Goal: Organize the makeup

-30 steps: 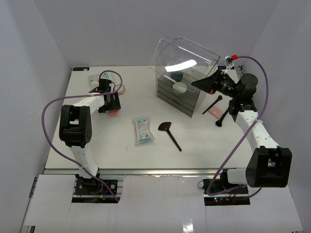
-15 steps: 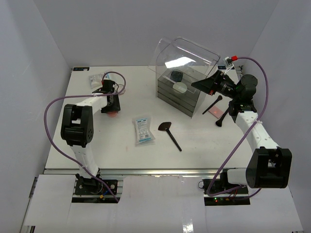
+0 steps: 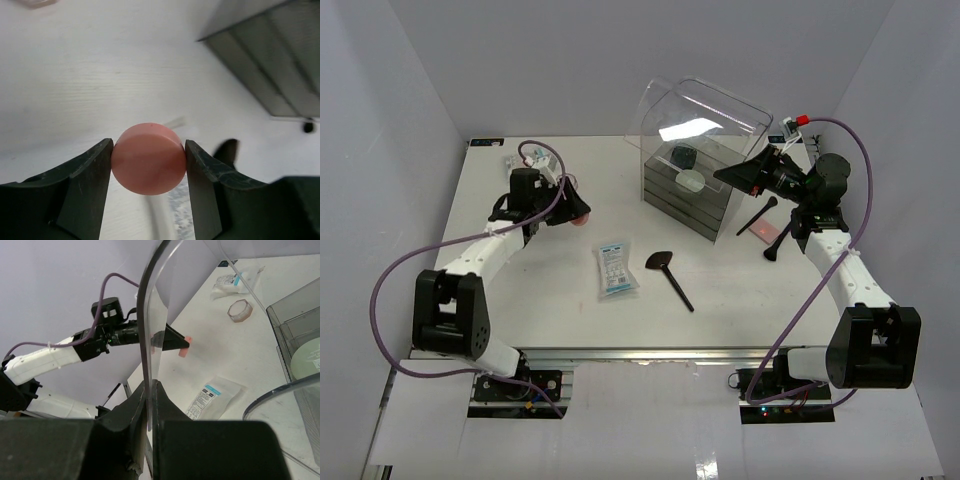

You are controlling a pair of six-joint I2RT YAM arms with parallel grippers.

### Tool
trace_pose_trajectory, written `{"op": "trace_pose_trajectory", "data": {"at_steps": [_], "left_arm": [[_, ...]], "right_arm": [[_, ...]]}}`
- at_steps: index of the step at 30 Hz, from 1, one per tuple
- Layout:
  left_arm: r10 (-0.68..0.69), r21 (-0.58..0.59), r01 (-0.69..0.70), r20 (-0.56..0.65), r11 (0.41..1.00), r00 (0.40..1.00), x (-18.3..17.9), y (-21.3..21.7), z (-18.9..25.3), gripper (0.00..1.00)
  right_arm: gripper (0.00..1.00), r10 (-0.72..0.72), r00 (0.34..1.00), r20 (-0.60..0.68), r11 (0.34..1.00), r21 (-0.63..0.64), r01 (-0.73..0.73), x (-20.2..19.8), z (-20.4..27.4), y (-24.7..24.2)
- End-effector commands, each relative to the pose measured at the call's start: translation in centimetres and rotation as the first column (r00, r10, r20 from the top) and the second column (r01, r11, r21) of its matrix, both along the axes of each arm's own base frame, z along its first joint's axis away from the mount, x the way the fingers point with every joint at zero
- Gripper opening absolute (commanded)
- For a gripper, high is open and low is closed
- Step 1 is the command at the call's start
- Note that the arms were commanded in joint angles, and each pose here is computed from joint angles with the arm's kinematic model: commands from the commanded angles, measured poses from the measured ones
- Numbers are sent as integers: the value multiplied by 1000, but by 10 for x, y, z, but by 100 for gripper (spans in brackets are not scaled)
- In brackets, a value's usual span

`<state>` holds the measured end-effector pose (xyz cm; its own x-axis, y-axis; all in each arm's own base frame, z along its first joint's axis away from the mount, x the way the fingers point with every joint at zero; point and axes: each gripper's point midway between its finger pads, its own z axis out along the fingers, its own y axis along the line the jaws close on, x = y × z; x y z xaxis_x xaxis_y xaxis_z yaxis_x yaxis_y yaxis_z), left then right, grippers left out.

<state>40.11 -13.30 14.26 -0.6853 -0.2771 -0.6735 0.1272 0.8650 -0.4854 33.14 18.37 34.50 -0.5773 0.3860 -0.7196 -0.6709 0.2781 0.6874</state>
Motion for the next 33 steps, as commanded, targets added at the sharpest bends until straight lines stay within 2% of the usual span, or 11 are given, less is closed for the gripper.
{"op": "trace_pose_trajectory", "data": {"at_steps": [1,3,5,10,12,16,21,33], "left_arm": [[-141,-326,252,328,911,934,-18,-73,69,17],[-156,-342,316,422,885,893,-22,-102,81,17],[-160,-358,350,464,865,871,-24,-122,84,17],[-84,-374,463,698,803,711,-28,-179,119,17],[-42,-365,510,781,779,623,-37,-199,138,17],[13,-342,517,843,785,538,-30,-233,140,18],[106,-286,496,927,820,359,-31,-260,166,21],[190,-336,435,919,835,344,-5,-273,176,23]], "right_arm": [[8,21,991,130,1000,3,-22,-15,27,2],[8,21,991,134,1000,2,-21,-16,29,2],[8,22,991,136,1000,1,-22,-16,29,2],[8,20,990,138,1000,-1,-20,-18,31,2],[8,20,990,139,1000,-3,-20,-19,31,2],[8,20,989,144,1000,-5,-20,-20,32,2],[8,24,989,148,1000,-5,-24,-22,34,2],[8,26,989,146,1000,0,-26,-22,33,2]]}}
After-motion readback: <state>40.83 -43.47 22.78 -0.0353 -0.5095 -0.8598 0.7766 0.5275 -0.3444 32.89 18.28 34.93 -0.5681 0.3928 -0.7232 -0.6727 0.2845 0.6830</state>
